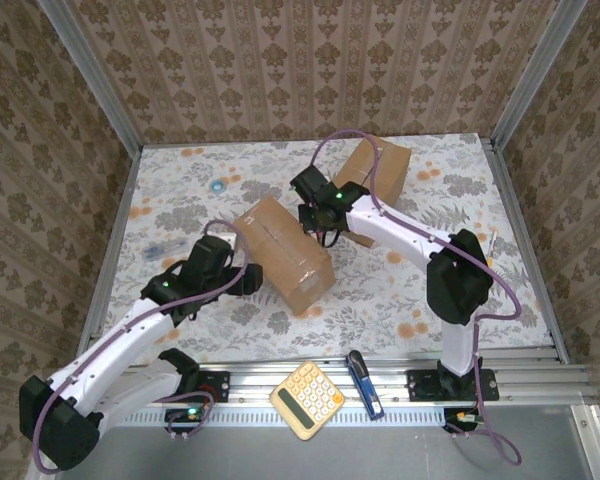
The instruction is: Unpack the express box
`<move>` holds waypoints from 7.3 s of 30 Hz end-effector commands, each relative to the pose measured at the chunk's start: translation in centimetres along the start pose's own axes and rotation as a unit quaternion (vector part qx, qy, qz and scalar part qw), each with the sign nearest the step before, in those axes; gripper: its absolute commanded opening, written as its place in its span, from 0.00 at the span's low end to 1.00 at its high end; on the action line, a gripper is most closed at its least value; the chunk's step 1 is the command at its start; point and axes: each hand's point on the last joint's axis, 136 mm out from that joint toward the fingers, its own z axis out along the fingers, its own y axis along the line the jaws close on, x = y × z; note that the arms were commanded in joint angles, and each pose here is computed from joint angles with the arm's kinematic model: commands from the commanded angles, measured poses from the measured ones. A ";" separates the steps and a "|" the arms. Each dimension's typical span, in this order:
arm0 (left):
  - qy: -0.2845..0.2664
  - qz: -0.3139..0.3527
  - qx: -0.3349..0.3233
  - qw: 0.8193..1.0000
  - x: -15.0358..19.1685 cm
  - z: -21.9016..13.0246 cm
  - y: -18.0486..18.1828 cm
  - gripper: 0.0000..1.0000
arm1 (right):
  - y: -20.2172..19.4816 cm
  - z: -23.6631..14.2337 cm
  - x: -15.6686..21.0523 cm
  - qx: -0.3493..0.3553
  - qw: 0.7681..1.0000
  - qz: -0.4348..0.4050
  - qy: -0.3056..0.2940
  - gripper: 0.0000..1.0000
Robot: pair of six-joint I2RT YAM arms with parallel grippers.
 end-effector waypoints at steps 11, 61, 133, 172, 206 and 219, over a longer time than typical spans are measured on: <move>0.001 0.001 0.065 0.998 -1.0 -0.2 -4.0 0.89 | 3.9 1.2 -1.6 -0.111 0.988 -0.103 0.016 0.00; -0.071 0.001 0.086 0.994 -12.9 3.8 -0.4 1.00 | -6.4 -10.0 9.8 0.061 0.991 0.023 -0.119 0.00; 0.010 -0.005 -0.034 0.999 -2.5 8.1 3.2 1.00 | -3.9 -14.8 14.1 -0.271 0.948 0.161 0.039 0.00; 0.008 -0.013 -0.027 0.999 -2.2 8.4 3.1 1.00 | -2.5 -14.6 12.5 -0.286 0.942 0.171 0.032 0.00; 0.018 -0.018 -0.031 0.999 -1.6 8.4 3.3 1.00 | -2.3 -13.6 14.7 -0.258 0.944 0.184 0.093 0.00; 0.032 -0.028 -0.037 0.998 -0.4 8.5 3.7 1.00 | -1.2 -13.8 16.4 -0.261 0.936 0.186 0.144 0.00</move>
